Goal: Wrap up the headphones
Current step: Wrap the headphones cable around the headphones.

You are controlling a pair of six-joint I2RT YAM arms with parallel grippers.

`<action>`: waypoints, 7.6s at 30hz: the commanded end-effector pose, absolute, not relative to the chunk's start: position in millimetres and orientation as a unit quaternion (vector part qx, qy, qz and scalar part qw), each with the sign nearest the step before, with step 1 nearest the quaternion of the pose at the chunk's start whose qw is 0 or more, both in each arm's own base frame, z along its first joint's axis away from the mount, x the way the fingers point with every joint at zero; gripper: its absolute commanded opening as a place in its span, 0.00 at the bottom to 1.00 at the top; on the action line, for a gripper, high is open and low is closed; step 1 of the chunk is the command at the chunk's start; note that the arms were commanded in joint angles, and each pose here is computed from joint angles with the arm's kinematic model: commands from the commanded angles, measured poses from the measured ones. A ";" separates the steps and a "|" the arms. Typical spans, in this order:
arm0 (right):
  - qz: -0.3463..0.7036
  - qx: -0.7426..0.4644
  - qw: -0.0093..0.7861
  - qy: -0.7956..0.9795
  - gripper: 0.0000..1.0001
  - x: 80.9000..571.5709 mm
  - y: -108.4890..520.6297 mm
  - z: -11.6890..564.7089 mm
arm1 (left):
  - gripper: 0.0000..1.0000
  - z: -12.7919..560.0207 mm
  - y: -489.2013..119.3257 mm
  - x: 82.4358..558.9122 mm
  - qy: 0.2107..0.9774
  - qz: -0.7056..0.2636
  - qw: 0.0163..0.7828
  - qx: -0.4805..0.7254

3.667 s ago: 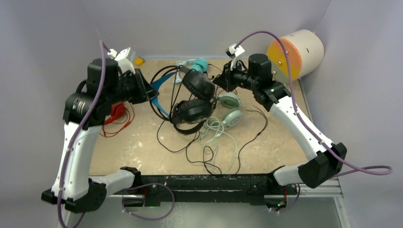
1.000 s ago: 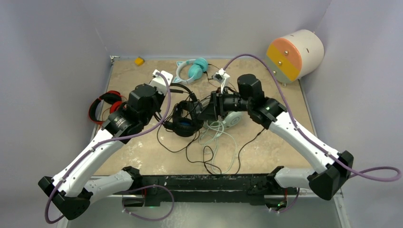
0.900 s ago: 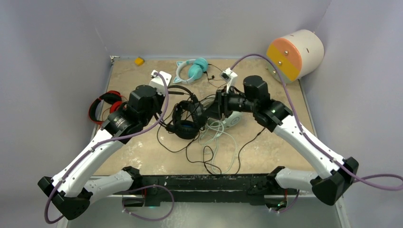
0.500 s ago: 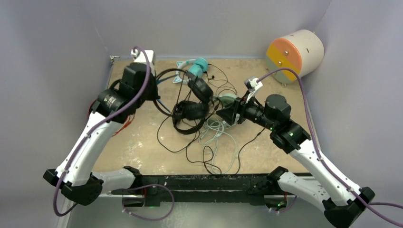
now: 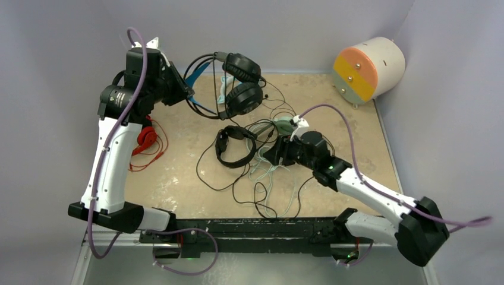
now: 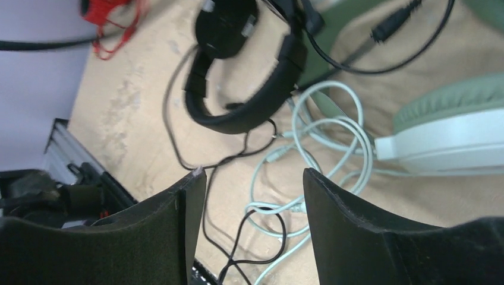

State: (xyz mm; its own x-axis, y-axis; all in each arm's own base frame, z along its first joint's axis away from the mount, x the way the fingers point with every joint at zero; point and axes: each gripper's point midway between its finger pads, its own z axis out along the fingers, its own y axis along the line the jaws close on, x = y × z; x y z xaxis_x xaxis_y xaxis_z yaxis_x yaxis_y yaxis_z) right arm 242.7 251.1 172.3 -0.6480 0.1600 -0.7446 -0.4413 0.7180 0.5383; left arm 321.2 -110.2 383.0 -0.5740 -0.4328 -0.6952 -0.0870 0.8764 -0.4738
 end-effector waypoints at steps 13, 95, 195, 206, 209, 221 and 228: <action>0.391 0.018 0.436 0.810 0.59 309.2 365.9 131.4 | 0.00 478.5 -130.9 327.7 0.783 -0.343 0.451 -0.256; 0.309 -0.018 0.435 0.846 0.00 489.6 178.8 216.6 | 0.00 425.2 -153.7 253.1 0.813 -0.377 0.442 -0.030; 0.571 -0.228 0.224 0.757 0.00 218.1 351.3 246.3 | 0.00 357.7 -91.3 366.1 0.774 -0.113 0.493 -0.381; 0.564 -0.184 0.285 0.753 0.02 233.2 360.7 218.1 | 0.00 383.6 -127.4 343.2 0.782 -0.236 0.460 -0.348; 0.558 -0.180 0.290 0.756 0.09 235.1 359.4 209.5 | 0.00 389.0 -133.8 339.3 0.784 -0.255 0.454 -0.338; 0.538 -0.208 0.295 0.762 0.55 231.7 354.2 179.0 | 0.00 412.3 -144.1 328.5 0.777 -0.301 0.451 -0.321; 0.552 -0.225 0.292 0.748 0.78 221.2 352.4 160.4 | 0.00 433.0 -144.1 321.3 0.771 -0.314 0.459 -0.311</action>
